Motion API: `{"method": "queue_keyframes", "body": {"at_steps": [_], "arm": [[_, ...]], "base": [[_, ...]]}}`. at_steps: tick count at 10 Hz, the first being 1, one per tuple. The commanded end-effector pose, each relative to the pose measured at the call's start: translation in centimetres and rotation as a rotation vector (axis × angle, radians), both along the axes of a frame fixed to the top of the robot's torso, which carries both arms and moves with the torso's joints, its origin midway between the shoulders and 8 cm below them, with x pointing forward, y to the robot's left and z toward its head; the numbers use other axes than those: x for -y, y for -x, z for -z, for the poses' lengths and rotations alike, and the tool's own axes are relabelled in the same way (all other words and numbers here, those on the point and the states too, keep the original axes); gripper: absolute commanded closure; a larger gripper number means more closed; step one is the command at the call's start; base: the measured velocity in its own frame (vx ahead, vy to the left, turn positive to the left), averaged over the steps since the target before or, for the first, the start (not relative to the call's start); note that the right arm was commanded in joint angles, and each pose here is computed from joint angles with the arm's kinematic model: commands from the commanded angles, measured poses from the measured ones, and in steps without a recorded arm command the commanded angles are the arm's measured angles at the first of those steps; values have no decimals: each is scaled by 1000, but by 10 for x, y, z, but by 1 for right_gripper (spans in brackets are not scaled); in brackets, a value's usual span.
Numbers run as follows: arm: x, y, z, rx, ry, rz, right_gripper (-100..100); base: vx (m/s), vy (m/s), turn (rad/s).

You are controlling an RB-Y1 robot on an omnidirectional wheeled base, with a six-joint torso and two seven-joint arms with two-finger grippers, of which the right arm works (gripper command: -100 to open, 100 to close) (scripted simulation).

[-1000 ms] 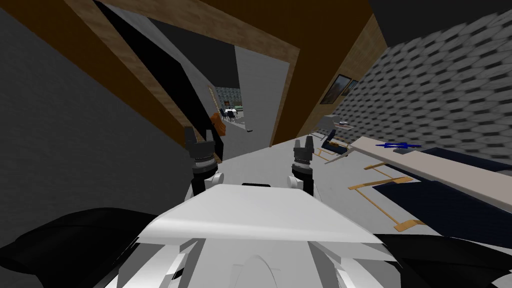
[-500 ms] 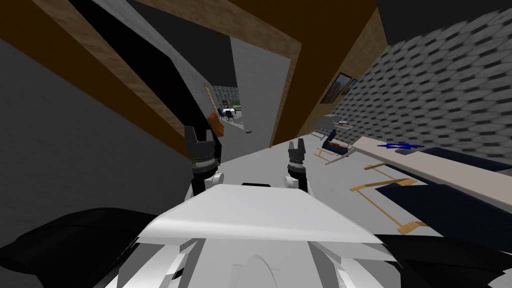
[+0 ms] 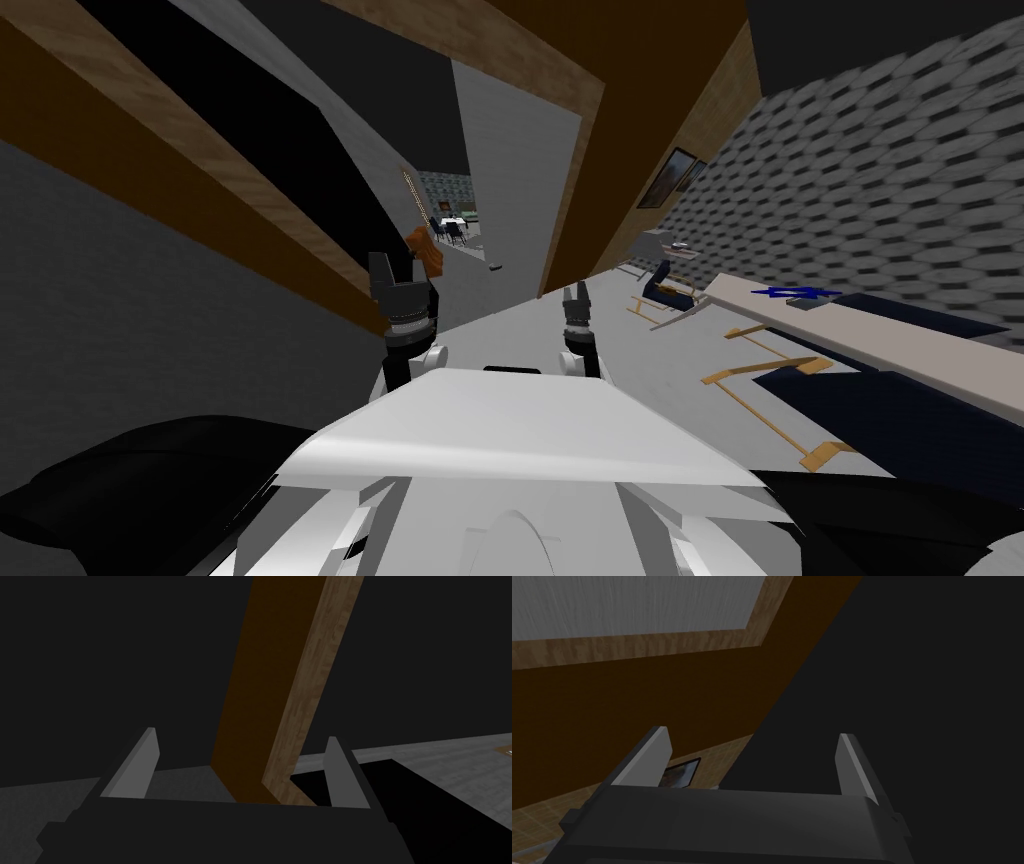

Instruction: Push the door open

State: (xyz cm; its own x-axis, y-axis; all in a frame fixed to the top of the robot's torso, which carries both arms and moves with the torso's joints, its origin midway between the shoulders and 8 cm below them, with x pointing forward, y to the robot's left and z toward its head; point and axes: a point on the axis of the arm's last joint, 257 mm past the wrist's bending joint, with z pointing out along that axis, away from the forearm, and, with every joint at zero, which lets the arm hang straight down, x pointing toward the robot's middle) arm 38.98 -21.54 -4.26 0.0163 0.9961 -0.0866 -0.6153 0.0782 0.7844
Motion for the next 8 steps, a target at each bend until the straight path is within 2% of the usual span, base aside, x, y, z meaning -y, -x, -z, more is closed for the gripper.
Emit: {"method": "queue_keyframes", "body": {"at_steps": [1,7,8], "arm": [[-9,-6,11,-20,-6,-29,-100],[-41,-20,47,-85,-19,-114,-100],[-52,-23,59,-108,-22,-143,-100]], "base": [[148,39,-64],[92,34,-45],[115,46,-66]]}}
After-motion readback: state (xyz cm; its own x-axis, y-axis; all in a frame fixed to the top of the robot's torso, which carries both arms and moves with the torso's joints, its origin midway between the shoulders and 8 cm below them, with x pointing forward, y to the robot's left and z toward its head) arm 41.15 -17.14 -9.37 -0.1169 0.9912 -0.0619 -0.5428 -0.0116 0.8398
